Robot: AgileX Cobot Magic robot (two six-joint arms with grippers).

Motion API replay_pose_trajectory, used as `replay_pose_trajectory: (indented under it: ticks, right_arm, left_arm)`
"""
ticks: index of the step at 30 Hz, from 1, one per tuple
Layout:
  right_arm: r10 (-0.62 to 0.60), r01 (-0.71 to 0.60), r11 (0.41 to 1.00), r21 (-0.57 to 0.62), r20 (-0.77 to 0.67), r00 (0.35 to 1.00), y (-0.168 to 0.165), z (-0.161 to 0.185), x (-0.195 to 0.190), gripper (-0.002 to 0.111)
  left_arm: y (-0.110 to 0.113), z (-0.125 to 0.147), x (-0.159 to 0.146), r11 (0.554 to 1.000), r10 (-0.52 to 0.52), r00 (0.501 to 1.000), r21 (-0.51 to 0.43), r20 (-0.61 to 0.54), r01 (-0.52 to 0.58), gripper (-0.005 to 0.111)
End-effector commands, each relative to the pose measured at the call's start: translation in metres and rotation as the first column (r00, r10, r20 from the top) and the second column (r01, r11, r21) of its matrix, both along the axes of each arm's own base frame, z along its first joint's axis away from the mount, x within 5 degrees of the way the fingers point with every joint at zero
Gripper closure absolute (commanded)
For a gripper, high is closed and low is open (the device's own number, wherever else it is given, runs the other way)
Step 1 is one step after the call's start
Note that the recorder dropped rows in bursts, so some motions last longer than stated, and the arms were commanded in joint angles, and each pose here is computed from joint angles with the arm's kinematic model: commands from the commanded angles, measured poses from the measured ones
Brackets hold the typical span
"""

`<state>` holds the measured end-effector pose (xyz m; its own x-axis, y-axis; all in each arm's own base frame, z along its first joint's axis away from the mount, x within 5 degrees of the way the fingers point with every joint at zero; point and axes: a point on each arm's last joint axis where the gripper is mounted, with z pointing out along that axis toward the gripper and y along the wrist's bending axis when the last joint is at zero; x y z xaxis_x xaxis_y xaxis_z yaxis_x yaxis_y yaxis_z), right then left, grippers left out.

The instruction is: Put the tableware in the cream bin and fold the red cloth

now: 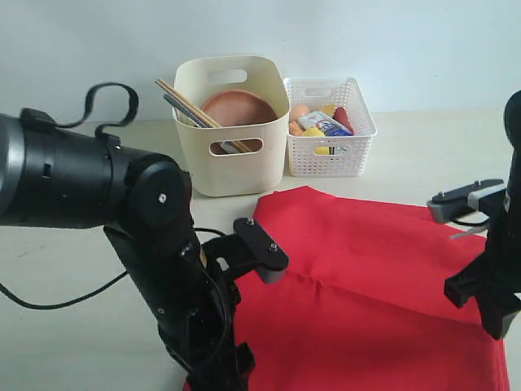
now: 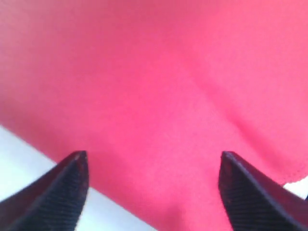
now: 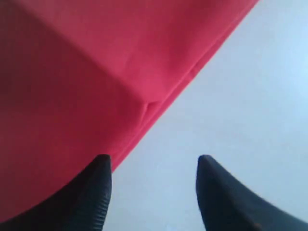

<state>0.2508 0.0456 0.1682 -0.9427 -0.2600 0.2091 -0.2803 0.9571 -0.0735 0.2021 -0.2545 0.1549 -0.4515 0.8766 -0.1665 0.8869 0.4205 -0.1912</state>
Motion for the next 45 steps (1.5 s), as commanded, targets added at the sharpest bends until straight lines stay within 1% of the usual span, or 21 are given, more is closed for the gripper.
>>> replay_pose_trajectory:
  ticks: [1, 6, 7, 9, 12, 17, 21, 29, 35, 37, 40, 45]
  right_arm:
    - [0.014, -0.026, 0.997, 0.068, 0.171, 0.985, 0.003, 0.023, 0.000, 0.057]
    - [0.005, -0.038, 0.994, 0.101, 0.306, 0.952, 0.003, 0.043, -0.001, 0.057]
    - [0.002, -0.038, 0.993, 0.108, 0.323, 0.946, 0.003, 0.046, -0.001, 0.057]
    - [-0.002, -0.041, 0.992, 0.116, 0.352, 0.936, 0.003, 0.051, -0.002, 0.057]
    - [-0.014, -0.040, 0.990, 0.133, 0.381, 0.924, 0.004, 0.057, -0.003, 0.057]
    - [-0.033, -0.034, 0.987, 0.158, 0.405, 0.914, 0.006, 0.062, -0.004, 0.057]
    - [-0.046, -0.036, 0.984, 0.176, 0.440, 0.897, 0.006, 0.071, -0.008, 0.057]
    - [-0.081, -0.056, 0.972, 0.228, 0.547, 0.833, 0.006, 0.097, -0.018, 0.057]
    - [-0.094, -0.073, 0.967, 0.243, 0.611, 0.786, 0.004, 0.114, -0.029, 0.057]
    - [-0.116, -0.074, 0.960, 0.268, 0.628, 0.770, 0.005, 0.118, -0.032, 0.057]
    - [-0.113, -0.107, 0.951, 0.291, 0.647, 0.754, 0.007, 0.124, -0.035, 0.057]
    - [-0.126, -0.137, 0.937, 0.323, 0.676, 0.726, 0.008, 0.128, -0.045, 0.057]
  left_arm:
    - [0.003, 0.032, 0.002, 0.996, 0.060, 0.993, -0.067, 0.102, -0.054, 0.060]
    - [0.012, 0.066, -0.004, 0.980, 0.120, 0.973, -0.179, 0.198, -0.085, 0.104]
    - [0.016, 0.072, -0.006, 0.975, 0.139, 0.967, -0.203, 0.215, -0.095, 0.106]
    - [0.023, 0.085, -0.011, 0.957, 0.186, 0.949, -0.267, 0.255, -0.116, 0.106]
    - [0.035, 0.102, -0.020, 0.926, 0.237, 0.920, -0.358, 0.313, -0.117, 0.106]
    - [0.061, 0.123, -0.041, 0.869, 0.319, 0.875, -0.480, 0.364, -0.117, 0.107]
    - [0.082, 0.140, -0.059, 0.831, 0.353, 0.849, -0.549, 0.393, -0.091, 0.107]
    - [0.121, 0.168, -0.094, 0.743, 0.415, 0.793, -0.669, 0.445, -0.014, 0.107]
    - [0.150, 0.172, -0.120, 0.685, 0.454, 0.757, -0.727, 0.471, 0.041, 0.107]
    - [0.159, 0.169, -0.128, 0.667, 0.466, 0.748, -0.743, 0.472, 0.053, 0.107]
    - [0.171, 0.163, -0.139, 0.638, 0.489, 0.739, -0.768, 0.463, 0.059, 0.107]
    - [0.186, 0.155, -0.153, 0.599, 0.513, 0.724, -0.797, 0.460, 0.082, 0.107]
